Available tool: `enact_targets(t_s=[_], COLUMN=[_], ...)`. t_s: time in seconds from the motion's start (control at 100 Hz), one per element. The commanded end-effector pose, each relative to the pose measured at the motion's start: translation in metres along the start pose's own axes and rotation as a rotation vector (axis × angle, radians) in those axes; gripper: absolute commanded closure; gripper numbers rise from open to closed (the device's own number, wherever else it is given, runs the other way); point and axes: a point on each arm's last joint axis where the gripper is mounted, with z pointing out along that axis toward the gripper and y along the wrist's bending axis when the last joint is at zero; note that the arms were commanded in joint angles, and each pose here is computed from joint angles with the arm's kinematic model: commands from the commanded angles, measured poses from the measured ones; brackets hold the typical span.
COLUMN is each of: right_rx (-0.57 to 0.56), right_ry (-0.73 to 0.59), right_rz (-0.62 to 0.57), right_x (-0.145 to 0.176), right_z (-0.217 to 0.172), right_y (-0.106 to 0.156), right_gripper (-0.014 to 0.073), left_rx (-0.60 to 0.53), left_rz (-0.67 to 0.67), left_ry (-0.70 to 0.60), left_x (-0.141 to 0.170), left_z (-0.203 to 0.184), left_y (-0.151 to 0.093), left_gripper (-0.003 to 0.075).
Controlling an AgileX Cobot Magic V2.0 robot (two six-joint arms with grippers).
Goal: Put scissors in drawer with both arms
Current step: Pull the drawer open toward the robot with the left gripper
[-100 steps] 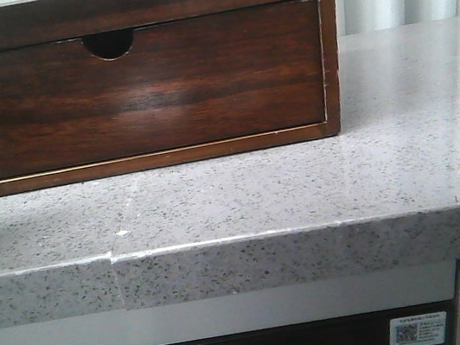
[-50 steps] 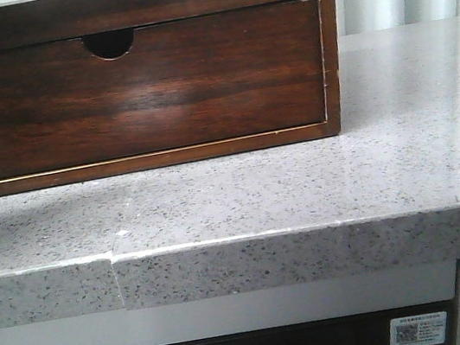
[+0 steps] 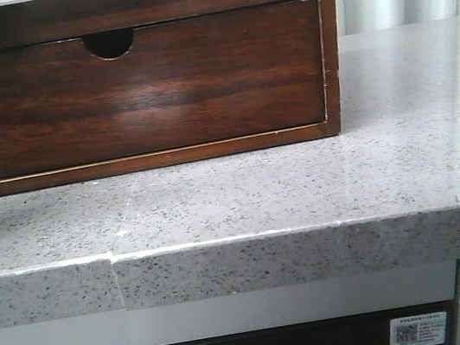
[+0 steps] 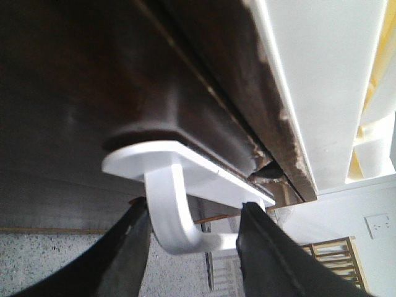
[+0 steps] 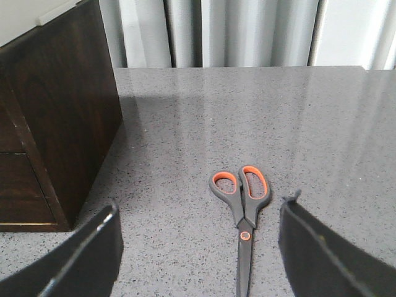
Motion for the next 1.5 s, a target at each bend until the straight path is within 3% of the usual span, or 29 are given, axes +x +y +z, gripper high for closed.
enact_targets(t_s=[0.0,0.21,0.55,0.84,0.98,1.49], right_rx=[0.009,0.009,0.009,0.009,0.009,0.009], right_ry=[-0.096,-0.096,-0.096,-0.096,-0.096,-0.096], right_rz=[-0.019,-0.019,-0.019,-0.019,-0.019,-0.019], right_x=[-0.017,-0.017,-0.017,-0.017,-0.017,-0.017], right_z=[-0.001,-0.001,-0.001,-0.001,-0.001,-0.001], right_y=[-0.001,-0.001,-0.001,-0.001,-0.001,-0.001], right_gripper=[0.0118,0.0118,0.0118,0.0118,0.0118,0.0118], left_rx=[0.102,0.080,0.108,0.104,0.118,0.203], left_rz=[-0.024,-0.024,-0.018,-0.002,-0.001,0.036], left_ry=[-0.068,-0.086,-0.057,-0.040,-0.026,0.101], left_x=[-0.010,-0.012,-0.009,-0.007,-0.006,0.009], left_z=[-0.004,-0.004,-0.004,-0.003,-0.003,-0.008], left_y=[-0.020,-0.018,-0.020,-0.020,-0.022,-0.029], left_gripper=[0.0420,0.0428,0.0553,0.0557,0.0600,0.0732])
